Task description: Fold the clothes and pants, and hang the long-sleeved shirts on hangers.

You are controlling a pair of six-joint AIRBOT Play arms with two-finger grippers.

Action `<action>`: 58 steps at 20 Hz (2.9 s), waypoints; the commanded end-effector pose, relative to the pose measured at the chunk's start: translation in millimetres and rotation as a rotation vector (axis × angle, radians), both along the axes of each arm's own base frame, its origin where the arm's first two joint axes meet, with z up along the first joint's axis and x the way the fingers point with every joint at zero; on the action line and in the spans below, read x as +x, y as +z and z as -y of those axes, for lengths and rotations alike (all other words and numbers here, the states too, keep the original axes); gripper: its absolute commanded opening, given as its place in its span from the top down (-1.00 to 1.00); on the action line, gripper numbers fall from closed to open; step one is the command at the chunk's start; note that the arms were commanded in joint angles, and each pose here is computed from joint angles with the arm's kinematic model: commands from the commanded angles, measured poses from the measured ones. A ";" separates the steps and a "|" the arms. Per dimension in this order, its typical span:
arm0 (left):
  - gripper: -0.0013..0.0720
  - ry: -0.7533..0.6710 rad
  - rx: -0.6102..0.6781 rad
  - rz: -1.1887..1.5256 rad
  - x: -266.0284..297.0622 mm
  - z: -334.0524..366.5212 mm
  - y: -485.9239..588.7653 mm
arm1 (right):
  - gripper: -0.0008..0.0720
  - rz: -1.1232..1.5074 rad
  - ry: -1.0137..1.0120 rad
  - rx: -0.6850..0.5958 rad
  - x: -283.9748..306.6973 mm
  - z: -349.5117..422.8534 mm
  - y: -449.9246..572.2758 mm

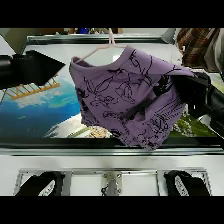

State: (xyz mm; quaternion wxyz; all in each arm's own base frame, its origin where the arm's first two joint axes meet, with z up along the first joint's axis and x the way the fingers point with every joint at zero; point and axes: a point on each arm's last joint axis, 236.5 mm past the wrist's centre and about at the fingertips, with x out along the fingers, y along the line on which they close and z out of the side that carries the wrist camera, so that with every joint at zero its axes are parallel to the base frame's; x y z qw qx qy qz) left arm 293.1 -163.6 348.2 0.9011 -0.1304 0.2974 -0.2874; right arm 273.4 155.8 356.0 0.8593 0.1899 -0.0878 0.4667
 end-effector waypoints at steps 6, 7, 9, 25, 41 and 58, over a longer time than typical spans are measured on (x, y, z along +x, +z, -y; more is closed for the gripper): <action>0.92 0.089 -0.011 -0.037 1.7 -23.1 -40.0 | 0.92 0.165 -0.480 -0.031 41.3 75.7 32.0; 0.92 0.095 -0.015 -0.045 1.2 -23.4 -48.0 | 0.92 0.173 -0.546 -0.048 46.4 90.3 33.4; 0.92 0.108 -0.029 -0.057 0.8 -23.9 -61.5 | 0.92 0.187 -0.678 -0.077 53.1 122.9 38.2; 0.92 0.076 -0.093 -0.216 23.0 -5.8 -109.5 | 0.92 0.217 -1.576 -0.222 -17.2 323.0 89.8; 0.92 0.061 -0.088 -0.233 23.7 -3.3 -114.6 | 0.92 0.367 -1.721 -0.215 -5.2 369.1 210.6; 0.92 0.043 -0.072 -0.248 18.8 -2.3 -118.4 | 0.91 0.302 -1.930 -0.228 -40.7 434.5 199.9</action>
